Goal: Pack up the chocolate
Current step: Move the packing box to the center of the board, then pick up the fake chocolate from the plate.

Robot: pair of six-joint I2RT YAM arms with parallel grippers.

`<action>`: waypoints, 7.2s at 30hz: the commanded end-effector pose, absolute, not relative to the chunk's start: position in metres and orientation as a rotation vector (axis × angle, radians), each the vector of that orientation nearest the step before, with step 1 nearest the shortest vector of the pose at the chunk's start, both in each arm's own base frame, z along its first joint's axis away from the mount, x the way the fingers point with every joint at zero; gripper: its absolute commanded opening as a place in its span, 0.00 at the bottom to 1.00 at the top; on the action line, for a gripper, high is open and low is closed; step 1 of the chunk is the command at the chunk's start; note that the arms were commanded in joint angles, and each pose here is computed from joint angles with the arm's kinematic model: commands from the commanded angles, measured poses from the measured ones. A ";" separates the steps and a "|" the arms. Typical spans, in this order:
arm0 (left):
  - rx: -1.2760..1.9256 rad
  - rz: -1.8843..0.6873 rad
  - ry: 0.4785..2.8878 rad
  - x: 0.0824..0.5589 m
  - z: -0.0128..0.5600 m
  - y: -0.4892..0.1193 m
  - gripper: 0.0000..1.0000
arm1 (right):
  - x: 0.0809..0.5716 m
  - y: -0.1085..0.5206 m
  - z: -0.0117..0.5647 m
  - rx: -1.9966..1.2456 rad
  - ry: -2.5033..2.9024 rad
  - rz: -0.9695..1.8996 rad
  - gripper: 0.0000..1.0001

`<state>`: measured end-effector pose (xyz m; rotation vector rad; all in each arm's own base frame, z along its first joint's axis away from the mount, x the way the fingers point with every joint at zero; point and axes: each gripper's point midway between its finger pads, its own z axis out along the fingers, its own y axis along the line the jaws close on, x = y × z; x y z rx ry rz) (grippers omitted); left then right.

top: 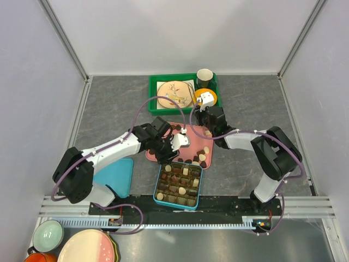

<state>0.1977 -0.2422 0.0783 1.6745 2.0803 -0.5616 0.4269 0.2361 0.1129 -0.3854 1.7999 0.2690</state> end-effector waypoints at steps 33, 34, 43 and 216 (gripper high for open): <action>1.463 -0.331 2.178 0.241 0.047 -0.239 0.44 | 0.348 0.222 0.298 -0.315 1.347 0.568 0.32; 1.445 -0.341 2.157 0.240 0.058 -0.240 0.47 | 0.347 0.222 0.297 -0.320 1.349 0.572 0.32; 1.317 -0.396 2.098 0.241 0.165 -0.233 0.95 | 0.323 0.231 0.306 -0.404 1.342 0.659 0.32; 0.648 -0.323 2.326 0.337 0.166 -0.078 0.98 | 0.386 0.304 0.215 -0.406 1.430 0.539 0.40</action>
